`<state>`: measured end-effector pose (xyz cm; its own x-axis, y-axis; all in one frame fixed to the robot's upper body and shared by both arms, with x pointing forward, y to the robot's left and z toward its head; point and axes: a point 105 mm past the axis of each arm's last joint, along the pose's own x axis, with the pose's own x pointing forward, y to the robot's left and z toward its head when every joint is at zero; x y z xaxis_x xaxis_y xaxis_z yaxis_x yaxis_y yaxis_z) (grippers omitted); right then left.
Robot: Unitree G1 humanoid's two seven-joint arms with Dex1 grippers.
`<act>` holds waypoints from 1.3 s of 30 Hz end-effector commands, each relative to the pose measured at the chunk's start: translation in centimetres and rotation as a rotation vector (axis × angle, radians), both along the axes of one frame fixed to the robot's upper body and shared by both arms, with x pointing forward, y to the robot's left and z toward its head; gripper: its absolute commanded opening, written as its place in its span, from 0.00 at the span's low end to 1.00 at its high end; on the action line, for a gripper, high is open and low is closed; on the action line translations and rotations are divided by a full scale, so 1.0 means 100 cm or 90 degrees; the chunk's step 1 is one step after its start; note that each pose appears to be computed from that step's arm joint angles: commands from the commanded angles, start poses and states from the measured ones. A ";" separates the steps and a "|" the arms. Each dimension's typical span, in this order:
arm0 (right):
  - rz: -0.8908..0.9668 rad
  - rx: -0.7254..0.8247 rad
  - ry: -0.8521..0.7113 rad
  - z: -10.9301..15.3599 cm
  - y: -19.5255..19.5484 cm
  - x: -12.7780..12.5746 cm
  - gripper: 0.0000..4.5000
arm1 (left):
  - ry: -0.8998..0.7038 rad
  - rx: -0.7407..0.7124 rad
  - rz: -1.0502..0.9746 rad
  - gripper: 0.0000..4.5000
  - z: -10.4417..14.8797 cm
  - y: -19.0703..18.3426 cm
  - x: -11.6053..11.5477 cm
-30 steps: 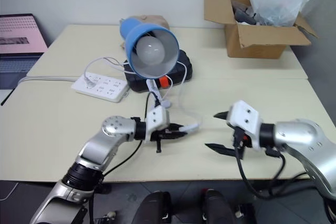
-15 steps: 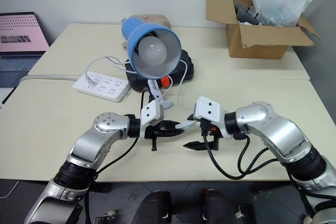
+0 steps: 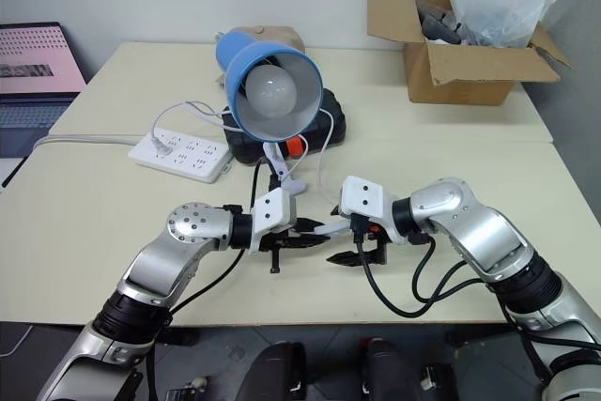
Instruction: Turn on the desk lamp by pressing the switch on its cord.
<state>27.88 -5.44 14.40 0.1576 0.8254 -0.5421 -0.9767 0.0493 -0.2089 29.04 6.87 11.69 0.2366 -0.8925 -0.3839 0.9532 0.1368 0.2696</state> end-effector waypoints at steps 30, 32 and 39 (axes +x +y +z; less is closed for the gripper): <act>0.028 0.006 -0.050 0.010 -0.003 0.005 0.49 | -0.065 0.006 -0.023 0.09 0.011 -0.005 -0.002; 0.026 -0.004 -0.047 0.009 -0.005 0.004 0.55 | -0.068 0.011 -0.024 0.09 0.010 -0.005 -0.002; 0.014 -0.035 -0.054 0.003 -0.013 0.005 0.55 | -0.071 0.013 -0.024 0.09 0.010 -0.005 -0.001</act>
